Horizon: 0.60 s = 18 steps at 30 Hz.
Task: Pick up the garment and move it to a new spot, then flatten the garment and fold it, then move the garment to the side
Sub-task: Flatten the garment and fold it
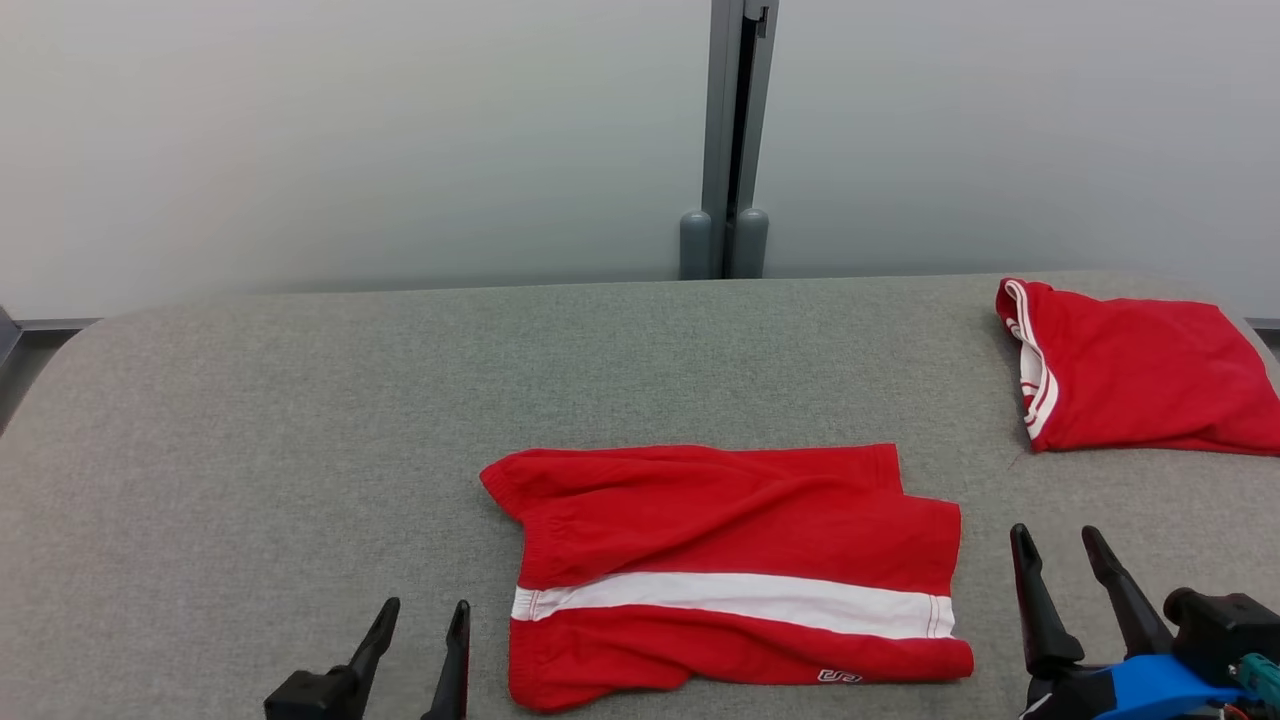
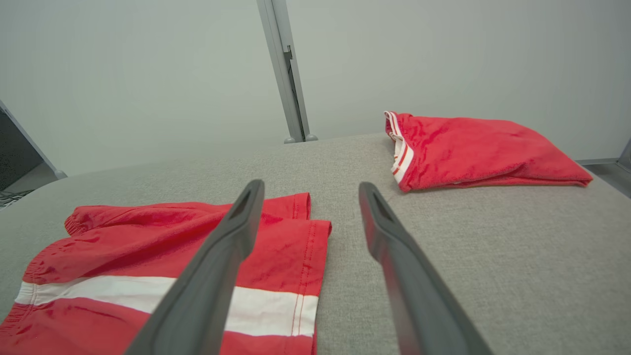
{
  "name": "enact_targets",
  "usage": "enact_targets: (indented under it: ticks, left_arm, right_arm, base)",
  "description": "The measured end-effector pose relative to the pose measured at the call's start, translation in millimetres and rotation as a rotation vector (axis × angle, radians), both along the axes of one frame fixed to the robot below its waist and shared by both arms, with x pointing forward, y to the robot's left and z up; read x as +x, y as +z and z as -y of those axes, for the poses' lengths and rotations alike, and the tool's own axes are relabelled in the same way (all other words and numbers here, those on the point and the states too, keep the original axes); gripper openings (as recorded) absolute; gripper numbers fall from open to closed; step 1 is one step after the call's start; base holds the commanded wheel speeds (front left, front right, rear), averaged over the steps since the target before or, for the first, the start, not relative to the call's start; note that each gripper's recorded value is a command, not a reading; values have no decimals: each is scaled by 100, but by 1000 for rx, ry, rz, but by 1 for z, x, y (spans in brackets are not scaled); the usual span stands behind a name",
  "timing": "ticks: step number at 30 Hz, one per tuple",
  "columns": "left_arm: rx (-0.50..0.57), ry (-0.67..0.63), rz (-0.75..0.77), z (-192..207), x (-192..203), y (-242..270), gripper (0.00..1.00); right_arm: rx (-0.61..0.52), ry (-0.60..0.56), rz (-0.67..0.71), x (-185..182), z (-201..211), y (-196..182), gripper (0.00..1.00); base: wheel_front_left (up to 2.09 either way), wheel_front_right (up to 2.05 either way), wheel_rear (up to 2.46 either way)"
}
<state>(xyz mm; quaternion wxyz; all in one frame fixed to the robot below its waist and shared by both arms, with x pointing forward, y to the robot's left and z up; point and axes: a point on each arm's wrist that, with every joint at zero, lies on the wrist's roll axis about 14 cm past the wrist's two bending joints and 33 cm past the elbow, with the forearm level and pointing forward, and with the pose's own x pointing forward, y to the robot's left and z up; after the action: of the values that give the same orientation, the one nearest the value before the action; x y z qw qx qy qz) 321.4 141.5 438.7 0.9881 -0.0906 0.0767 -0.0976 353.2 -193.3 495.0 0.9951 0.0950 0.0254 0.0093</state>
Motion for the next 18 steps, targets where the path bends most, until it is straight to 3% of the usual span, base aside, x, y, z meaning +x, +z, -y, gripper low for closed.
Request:
enact_targets:
  ticks: [11,18]
  left_arm:
    - [40,-237,-264,57,16,-51,100]
    - [72,-248,-364,55,29,-73,100]
  right_arm:
    - [8,9,-37,-1,-5,-11,100]
    - [15,6,-51,0,-5,-16,100]
  base:
    - [0,0,0]
    - [0,0,0]
